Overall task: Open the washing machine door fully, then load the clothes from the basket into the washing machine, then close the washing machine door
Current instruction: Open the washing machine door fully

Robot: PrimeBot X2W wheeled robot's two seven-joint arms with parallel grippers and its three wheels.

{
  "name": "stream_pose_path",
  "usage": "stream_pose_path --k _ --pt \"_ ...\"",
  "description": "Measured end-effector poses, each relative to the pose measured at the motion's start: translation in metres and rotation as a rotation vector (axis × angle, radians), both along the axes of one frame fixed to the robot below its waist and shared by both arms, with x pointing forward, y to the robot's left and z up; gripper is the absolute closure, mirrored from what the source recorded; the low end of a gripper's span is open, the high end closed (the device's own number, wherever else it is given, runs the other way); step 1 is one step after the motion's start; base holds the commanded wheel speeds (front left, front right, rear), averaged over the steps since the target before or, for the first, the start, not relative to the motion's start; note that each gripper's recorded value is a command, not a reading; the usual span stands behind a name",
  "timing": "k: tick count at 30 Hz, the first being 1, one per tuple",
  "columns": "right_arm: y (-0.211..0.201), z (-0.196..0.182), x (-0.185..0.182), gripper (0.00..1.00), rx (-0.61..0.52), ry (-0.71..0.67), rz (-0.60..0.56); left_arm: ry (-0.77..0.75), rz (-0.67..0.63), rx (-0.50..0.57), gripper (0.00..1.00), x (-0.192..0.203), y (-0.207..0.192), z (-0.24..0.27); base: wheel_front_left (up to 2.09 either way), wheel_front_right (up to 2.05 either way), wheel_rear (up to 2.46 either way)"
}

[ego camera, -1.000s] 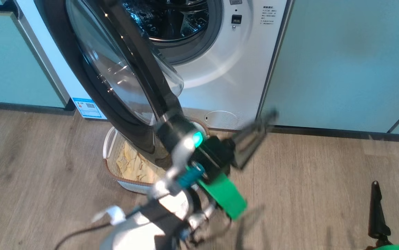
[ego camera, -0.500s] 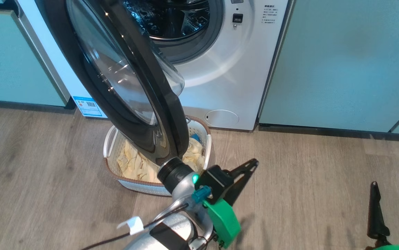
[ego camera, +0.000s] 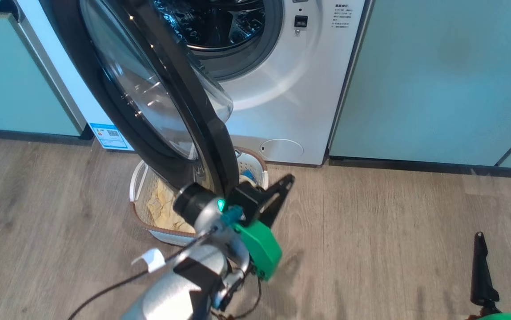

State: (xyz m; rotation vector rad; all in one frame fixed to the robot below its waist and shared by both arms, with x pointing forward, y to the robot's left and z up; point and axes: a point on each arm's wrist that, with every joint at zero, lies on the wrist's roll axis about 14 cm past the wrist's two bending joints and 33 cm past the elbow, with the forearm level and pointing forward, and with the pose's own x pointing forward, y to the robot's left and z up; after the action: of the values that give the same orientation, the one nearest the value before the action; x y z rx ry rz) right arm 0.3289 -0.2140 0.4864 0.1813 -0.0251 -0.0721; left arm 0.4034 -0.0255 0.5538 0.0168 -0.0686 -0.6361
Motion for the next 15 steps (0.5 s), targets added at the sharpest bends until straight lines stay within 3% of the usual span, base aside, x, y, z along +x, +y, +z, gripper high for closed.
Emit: stream_pose_path --k 15 --pt "-0.002 -0.008 -0.002 0.00 0.009 0.025 -0.011 -0.010 0.102 0.004 1.00 0.038 0.025 -0.001 0.00 0.00 0.00"
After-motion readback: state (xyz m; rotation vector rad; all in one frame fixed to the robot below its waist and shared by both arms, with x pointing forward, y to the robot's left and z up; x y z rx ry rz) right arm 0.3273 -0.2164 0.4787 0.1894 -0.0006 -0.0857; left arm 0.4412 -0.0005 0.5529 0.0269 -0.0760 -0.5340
